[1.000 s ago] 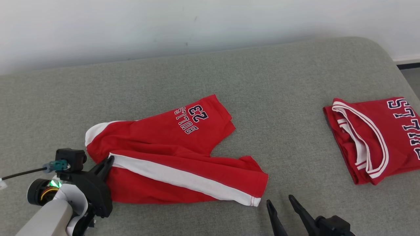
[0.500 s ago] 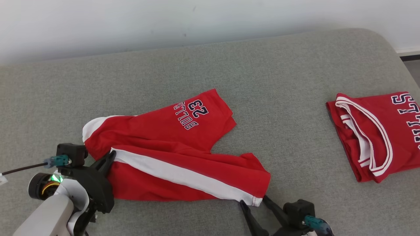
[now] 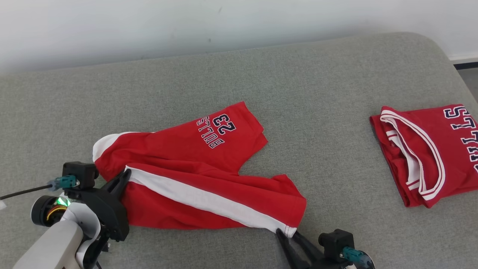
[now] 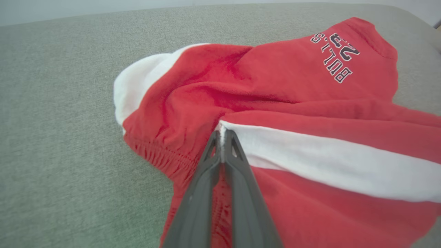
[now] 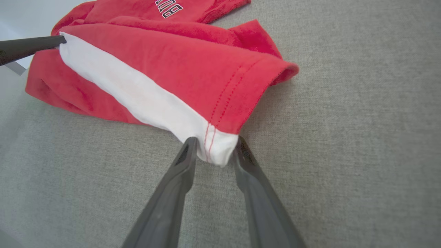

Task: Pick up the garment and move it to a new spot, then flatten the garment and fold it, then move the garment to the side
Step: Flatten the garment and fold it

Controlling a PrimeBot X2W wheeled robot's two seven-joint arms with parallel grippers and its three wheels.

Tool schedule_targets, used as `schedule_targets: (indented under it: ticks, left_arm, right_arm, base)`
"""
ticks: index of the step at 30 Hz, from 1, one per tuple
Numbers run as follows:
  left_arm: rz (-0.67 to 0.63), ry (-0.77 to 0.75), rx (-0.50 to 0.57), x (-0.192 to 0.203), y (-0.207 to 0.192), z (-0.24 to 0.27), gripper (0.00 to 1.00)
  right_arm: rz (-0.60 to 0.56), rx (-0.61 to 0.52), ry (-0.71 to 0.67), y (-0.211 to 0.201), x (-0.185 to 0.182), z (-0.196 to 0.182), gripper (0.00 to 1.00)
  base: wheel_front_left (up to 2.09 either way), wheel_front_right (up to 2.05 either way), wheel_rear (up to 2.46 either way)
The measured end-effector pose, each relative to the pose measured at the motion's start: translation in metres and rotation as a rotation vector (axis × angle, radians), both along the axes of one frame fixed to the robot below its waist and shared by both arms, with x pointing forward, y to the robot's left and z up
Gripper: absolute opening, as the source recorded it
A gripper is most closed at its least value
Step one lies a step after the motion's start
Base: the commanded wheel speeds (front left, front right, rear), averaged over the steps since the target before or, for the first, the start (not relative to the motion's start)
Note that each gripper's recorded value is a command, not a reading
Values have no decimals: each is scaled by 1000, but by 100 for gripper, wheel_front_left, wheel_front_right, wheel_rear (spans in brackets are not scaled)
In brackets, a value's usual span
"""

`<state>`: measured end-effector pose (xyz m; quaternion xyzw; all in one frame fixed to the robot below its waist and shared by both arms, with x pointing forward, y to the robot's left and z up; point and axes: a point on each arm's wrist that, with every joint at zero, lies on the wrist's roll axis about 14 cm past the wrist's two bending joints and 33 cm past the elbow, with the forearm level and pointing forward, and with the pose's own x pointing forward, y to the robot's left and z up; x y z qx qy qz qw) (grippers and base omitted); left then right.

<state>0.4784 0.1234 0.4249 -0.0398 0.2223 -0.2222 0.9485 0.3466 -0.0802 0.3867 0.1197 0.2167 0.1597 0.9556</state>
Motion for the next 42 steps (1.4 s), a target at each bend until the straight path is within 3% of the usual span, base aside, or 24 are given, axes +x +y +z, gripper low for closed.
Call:
schedule_targets:
  ticks: [1,2,7,12,23,29,35,42]
  left_arm:
    - [1,-3,-3,0,0,1,0]
    - [2,-3,-4,0,0,1,0]
    - [20,-15,-22,-1,3,7,0]
    - [72,-58,-142,5,1,31,0]
    - [57,-210,-433,44,-22,126,0]
    - [56,-300,-613,79,-32,190,0]
    - [102,-418,-678,129,-26,243,0]
    - [153,-629,-743,184,-13,298,0]
  right_arm:
    - [2,2,0,1,0,0,23]
    - [4,1,-1,1,0,1,0]
    - [1,5,-30,1,4,9,0]
    - [-29,50,-118,-2,16,39,0]
    - [-17,6,-406,-28,82,157,0]
    - [47,-94,-516,-33,130,216,0]
    - [45,-24,-527,-31,191,253,0]
    - [-32,-64,-611,-50,269,284,0]
  base:
    - [0,0,0]
    - [0,0,0]
    - [0,0,0]
    - [0,0,0]
    - [0,0,0]
    - [0,0,0]
    - [0,0,0]
    - [0,0,0]
